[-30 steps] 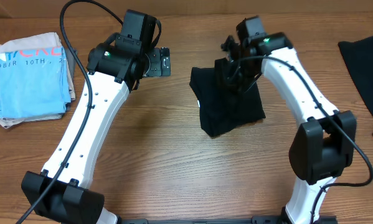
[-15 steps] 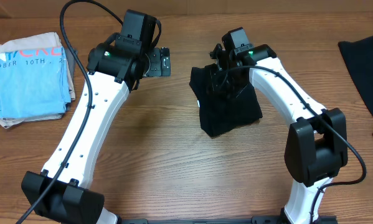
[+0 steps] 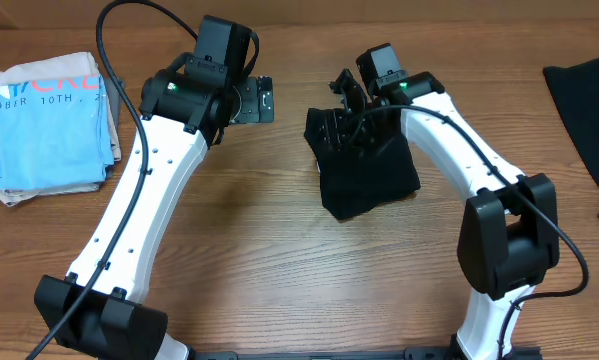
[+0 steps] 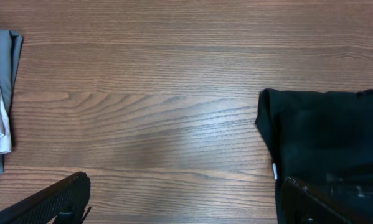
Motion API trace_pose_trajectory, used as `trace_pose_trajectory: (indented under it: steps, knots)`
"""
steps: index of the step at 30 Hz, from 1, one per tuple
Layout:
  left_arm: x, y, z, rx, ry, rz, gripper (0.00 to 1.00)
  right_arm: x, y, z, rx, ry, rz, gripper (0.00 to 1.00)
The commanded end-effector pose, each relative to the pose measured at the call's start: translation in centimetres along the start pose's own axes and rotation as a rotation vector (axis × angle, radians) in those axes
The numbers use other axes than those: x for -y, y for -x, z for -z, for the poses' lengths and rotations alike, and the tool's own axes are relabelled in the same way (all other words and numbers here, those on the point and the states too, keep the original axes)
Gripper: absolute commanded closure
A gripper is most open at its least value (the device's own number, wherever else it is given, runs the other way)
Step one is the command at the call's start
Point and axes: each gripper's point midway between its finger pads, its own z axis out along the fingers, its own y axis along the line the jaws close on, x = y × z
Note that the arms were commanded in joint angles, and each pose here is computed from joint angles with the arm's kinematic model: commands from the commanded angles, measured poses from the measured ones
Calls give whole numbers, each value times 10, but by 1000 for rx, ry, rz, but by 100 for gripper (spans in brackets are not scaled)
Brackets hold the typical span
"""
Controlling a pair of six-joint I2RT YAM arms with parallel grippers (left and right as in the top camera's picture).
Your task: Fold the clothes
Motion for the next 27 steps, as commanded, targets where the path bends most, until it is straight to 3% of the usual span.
trace_pose_trajectory:
  steps: [1,3,8,15,27]
  knots:
    - [-4,0,-4,0,20,1,0,12,2,18,9,39,-42,52]
    - [-4,0,-4,0,20,1,0,23,-5,25,-16,33,-95,57]
    - [-4,0,-4,0,20,1,0,33,-24,32,-86,35,-136,96]
    - [-4,0,-4,0,20,1,0,17,-36,16,-122,115,-134,96]
    - [-4,0,-4,0,20,1,0,33,-63,-31,-116,213,-171,96]
